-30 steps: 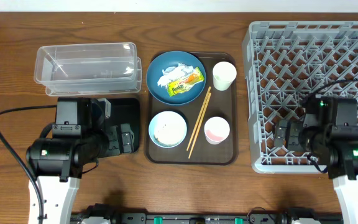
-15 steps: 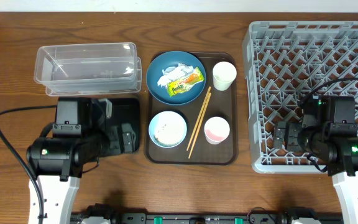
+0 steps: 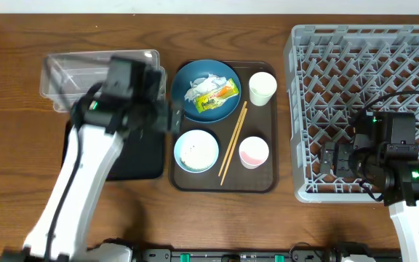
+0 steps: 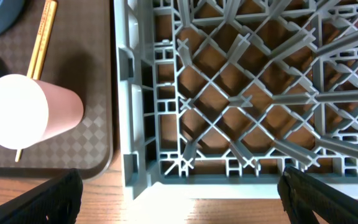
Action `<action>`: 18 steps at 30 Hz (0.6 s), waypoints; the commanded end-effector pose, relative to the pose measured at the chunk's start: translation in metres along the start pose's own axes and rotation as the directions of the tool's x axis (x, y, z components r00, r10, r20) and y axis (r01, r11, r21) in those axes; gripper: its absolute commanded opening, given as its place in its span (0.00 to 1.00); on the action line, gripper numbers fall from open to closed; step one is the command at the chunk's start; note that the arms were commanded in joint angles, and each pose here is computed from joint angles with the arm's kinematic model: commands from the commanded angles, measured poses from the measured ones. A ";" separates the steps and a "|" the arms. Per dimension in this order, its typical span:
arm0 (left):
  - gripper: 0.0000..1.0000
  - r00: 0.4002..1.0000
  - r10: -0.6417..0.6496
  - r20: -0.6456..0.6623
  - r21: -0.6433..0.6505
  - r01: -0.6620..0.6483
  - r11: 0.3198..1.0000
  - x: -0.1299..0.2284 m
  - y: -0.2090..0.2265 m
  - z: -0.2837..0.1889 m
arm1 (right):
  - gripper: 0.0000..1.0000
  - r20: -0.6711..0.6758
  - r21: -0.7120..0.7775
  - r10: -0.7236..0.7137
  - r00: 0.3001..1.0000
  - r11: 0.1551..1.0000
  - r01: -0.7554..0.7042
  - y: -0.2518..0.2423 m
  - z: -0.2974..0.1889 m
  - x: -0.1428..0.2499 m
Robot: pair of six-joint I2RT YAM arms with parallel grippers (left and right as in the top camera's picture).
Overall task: Sort waste into correct bins and load items into the dishwasher rack
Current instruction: 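Move the left gripper over the blue plate toward the snack wrapper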
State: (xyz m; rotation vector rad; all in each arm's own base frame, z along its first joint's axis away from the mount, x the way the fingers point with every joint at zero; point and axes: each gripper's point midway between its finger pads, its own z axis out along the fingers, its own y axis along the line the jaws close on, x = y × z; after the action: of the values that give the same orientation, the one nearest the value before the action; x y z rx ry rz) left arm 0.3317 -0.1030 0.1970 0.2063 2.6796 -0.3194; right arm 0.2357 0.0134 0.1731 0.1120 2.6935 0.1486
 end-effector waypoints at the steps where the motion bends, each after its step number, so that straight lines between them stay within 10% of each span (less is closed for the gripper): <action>1: 0.98 0.990 0.142 0.026 -0.072 -0.140 0.988 -0.041 -0.003 0.010 | 0.99 0.022 -0.001 -0.006 1.000 1.000 0.006 -0.001 -0.006 -0.006; 18: 1.00 0.975 0.179 -0.133 0.172 -0.155 0.973 -0.044 -0.035 0.140 | 0.99 0.014 -0.001 -0.006 1.000 1.000 0.006 -0.001 -0.006 -0.004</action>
State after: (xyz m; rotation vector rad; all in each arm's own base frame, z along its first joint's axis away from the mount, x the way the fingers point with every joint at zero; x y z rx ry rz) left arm 0.4214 -0.1635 0.1063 0.4838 2.7572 -0.3933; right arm 0.2353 0.0134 0.1731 0.1122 2.6954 0.1486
